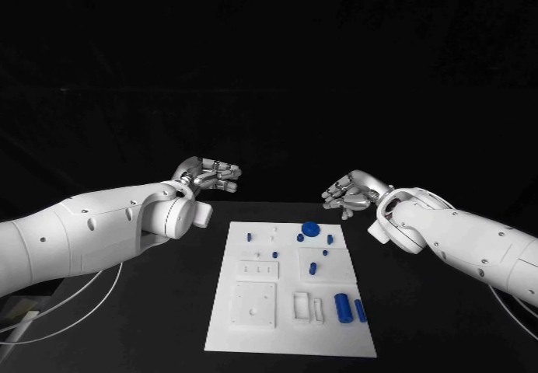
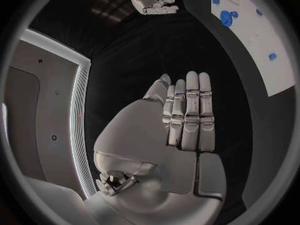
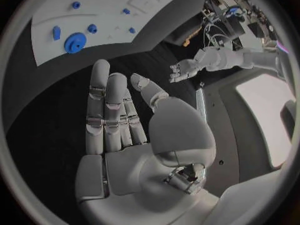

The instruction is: Assemble the parts on the task board

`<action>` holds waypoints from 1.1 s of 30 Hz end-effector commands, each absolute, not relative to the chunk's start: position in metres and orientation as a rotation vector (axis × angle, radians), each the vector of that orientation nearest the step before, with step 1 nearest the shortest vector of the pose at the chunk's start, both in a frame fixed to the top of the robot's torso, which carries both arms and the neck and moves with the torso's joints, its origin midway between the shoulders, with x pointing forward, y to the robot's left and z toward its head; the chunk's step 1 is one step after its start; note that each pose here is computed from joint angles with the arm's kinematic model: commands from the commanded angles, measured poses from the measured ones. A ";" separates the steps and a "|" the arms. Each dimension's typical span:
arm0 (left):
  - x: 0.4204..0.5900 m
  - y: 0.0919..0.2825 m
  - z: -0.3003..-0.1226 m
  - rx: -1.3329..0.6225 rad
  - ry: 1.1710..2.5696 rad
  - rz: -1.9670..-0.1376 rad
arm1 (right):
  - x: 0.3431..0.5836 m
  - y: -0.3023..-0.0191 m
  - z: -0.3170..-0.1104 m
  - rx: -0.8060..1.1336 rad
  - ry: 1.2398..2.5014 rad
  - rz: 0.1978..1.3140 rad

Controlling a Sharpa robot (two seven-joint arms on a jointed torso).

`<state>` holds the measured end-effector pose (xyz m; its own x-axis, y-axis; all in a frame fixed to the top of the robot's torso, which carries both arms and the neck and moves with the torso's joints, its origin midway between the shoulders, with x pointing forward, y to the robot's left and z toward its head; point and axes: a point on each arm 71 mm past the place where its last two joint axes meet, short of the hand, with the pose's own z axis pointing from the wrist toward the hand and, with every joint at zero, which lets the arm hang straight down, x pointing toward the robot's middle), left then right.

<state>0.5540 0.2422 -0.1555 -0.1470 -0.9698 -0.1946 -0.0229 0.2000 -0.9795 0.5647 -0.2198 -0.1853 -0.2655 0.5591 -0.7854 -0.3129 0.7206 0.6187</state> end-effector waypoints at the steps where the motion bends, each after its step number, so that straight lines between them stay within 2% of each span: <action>1: 0.547 0.236 -0.147 -0.933 1.437 -1.195 | 0.563 -0.207 -0.185 -0.075 1.651 0.671; 14: 0.522 0.222 -0.133 -0.908 1.456 -1.306 | 0.564 -0.180 -0.185 -0.316 1.631 0.474; 33: 0.505 0.206 -0.116 -0.864 1.467 -1.370 | 0.568 -0.171 -0.191 -0.409 1.644 0.356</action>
